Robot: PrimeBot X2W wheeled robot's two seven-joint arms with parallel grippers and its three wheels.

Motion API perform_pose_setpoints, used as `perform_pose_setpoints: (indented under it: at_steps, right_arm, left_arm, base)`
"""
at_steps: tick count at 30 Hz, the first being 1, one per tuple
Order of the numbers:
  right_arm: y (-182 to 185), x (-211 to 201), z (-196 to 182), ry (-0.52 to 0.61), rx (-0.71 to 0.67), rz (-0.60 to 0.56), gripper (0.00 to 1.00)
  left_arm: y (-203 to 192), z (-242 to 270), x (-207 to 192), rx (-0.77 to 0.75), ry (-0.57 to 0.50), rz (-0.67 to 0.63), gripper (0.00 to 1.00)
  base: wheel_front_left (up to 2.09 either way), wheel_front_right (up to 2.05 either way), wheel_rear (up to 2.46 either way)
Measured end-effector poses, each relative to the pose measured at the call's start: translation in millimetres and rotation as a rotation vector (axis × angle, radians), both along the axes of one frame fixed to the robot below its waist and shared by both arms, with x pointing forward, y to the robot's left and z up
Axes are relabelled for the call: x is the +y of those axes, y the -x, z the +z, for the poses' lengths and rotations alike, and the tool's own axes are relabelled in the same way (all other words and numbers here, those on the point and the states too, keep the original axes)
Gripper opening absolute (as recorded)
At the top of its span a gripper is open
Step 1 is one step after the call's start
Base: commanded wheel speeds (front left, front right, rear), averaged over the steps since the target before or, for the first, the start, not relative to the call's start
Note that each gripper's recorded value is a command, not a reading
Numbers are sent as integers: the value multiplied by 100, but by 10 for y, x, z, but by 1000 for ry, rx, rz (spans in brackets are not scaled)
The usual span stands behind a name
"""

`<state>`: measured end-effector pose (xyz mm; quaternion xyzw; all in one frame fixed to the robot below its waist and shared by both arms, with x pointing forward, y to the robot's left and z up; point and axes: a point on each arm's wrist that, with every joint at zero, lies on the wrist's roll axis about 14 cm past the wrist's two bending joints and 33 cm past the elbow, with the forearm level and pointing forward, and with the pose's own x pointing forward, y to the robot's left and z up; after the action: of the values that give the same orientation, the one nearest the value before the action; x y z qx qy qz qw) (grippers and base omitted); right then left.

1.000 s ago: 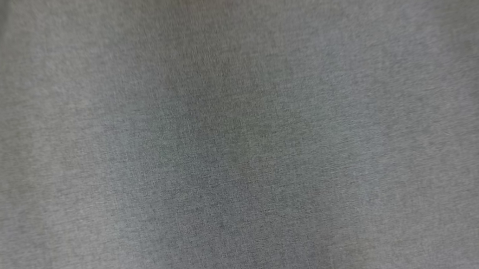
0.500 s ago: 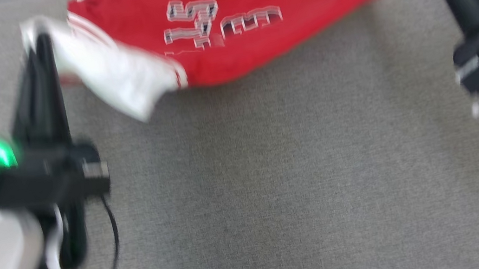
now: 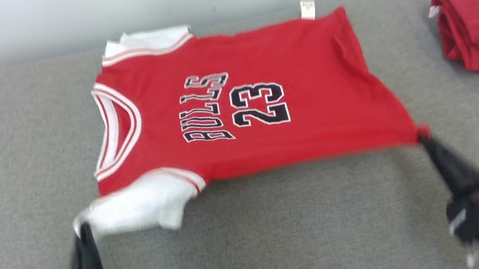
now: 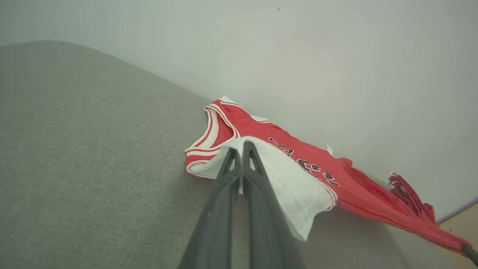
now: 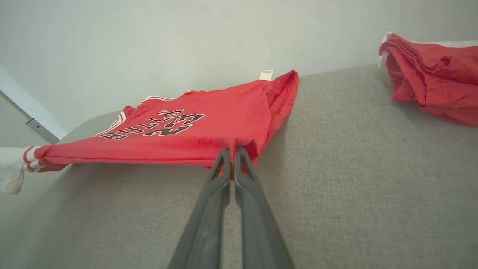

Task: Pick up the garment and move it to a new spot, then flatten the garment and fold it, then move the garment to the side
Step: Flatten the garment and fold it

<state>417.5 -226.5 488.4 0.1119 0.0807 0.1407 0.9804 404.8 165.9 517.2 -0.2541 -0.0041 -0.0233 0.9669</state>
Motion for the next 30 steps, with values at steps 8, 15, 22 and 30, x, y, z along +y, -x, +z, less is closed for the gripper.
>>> perform_pose_setpoints:
  at_steps: [8,15,22,30]
  right_arm:
    - [601,-98,-383,-65,116,-112,0]
    - [1001,-206,-603,-35,198,-162,0]
    - [1106,-252,-636,-40,226,-197,0]
    - [992,-108,-524,-44,207,-164,0]
  left_arm:
    - [506,-326,36,105,63,68,0]
    - [873,-637,-75,212,80,45,0]
    - [975,-728,-213,244,89,0,0]
    - [530,-339,-239,91,-4,-99,0]
  base:
    - [0,0,0]
    - [0,0,0]
    - [0,0,0]
    - [0,0,0]
